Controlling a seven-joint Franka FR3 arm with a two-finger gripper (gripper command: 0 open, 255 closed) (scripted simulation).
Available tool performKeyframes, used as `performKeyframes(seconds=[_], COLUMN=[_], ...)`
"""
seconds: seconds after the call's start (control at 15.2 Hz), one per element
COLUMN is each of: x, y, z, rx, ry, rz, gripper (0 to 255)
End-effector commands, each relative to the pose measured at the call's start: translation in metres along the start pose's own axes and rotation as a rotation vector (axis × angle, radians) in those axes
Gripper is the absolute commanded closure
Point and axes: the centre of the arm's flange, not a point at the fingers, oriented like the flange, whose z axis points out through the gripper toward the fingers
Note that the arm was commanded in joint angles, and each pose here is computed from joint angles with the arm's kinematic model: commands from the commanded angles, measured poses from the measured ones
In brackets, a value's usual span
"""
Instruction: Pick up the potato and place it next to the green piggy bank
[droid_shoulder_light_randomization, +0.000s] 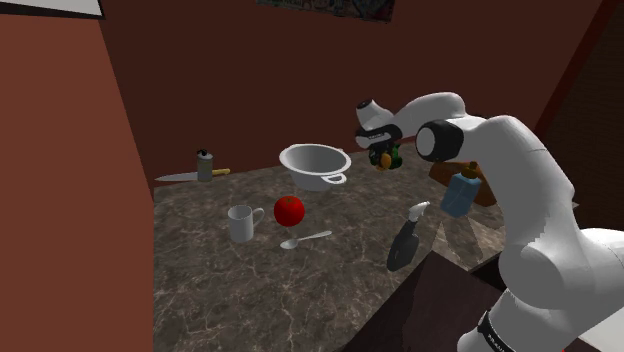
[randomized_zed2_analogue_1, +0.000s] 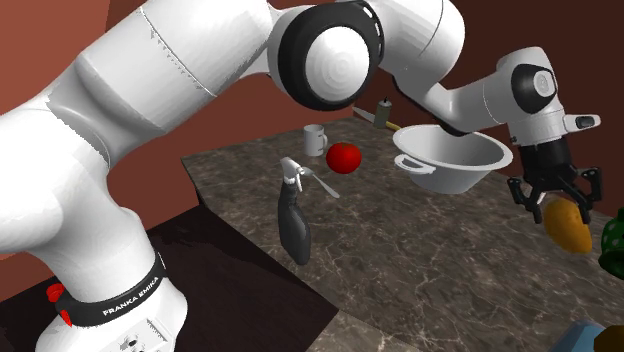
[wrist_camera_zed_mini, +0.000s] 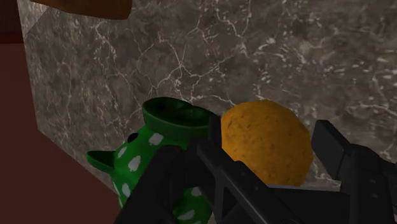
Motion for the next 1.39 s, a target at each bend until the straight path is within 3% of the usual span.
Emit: performKeyframes(seconds=[0.0,0.79,1.25,1.32], x=[0.001,0.006,0.006,0.006], y=[-0.005,-0.039,-0.039,-0.038], z=[0.009,0.060,0.060,0.060], rx=[0.000,0.000,0.000,0.000], ry=[0.000,0.000,0.000,0.001], rz=[0.000,0.000,0.000,0.000], gripper=[255,255,255,0])
